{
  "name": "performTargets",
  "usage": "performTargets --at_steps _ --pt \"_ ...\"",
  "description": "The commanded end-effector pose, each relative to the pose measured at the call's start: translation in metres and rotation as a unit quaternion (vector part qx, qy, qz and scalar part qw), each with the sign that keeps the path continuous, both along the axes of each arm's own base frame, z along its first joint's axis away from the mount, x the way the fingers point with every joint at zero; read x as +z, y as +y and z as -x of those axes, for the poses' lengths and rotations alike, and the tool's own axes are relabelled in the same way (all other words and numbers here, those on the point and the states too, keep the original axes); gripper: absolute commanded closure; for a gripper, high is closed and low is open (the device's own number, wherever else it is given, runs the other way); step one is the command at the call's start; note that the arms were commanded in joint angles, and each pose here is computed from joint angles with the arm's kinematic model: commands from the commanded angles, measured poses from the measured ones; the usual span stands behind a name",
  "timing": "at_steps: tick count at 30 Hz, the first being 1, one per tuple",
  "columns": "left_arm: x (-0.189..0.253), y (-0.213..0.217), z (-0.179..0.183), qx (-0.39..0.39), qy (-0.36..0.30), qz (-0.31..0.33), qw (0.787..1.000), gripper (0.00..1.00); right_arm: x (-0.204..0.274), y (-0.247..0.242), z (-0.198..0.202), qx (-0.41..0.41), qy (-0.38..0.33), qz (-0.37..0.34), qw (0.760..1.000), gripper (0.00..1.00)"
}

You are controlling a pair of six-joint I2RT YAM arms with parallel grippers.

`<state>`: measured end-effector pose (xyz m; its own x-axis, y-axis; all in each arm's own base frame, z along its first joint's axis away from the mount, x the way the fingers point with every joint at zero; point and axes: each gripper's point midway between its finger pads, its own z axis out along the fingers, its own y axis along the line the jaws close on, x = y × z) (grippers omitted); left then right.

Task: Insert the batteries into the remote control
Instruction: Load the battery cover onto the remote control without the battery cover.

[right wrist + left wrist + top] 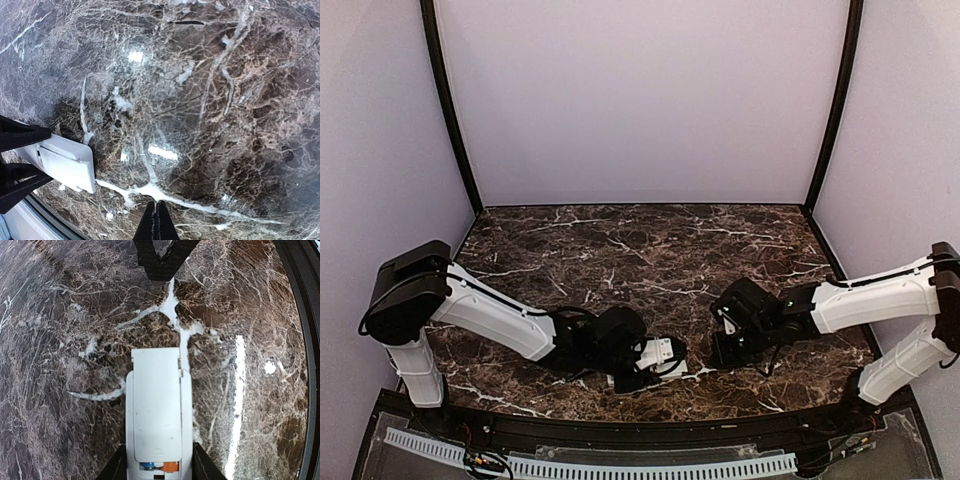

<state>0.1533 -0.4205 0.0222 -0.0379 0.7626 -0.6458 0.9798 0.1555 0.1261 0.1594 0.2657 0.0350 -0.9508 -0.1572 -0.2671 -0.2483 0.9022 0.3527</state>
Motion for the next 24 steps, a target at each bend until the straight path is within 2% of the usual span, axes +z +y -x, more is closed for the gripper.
performTargets --at_steps 1,5,7,21,24 --pt "-0.020 0.008 0.021 -0.026 0.045 -0.033 0.998 0.79 0.001 -0.006 0.007 0.008 -0.004 0.000 1.000 1.00" --pt "-0.018 0.007 0.023 -0.033 0.049 -0.033 0.998 0.90 0.005 -0.003 0.011 0.019 -0.002 -0.023 1.000 1.00" --pt "-0.017 0.007 0.024 -0.036 0.050 -0.032 0.998 0.93 0.005 -0.004 0.013 0.019 -0.002 -0.025 1.000 1.00" --pt "-0.012 -0.002 0.024 -0.024 0.067 -0.026 0.997 0.94 -0.008 0.008 0.005 -0.005 0.014 -0.018 1.000 1.00" --pt "-0.014 0.000 0.027 -0.026 0.072 -0.031 0.997 0.91 -0.014 0.012 0.002 -0.007 0.020 -0.008 1.000 1.00"
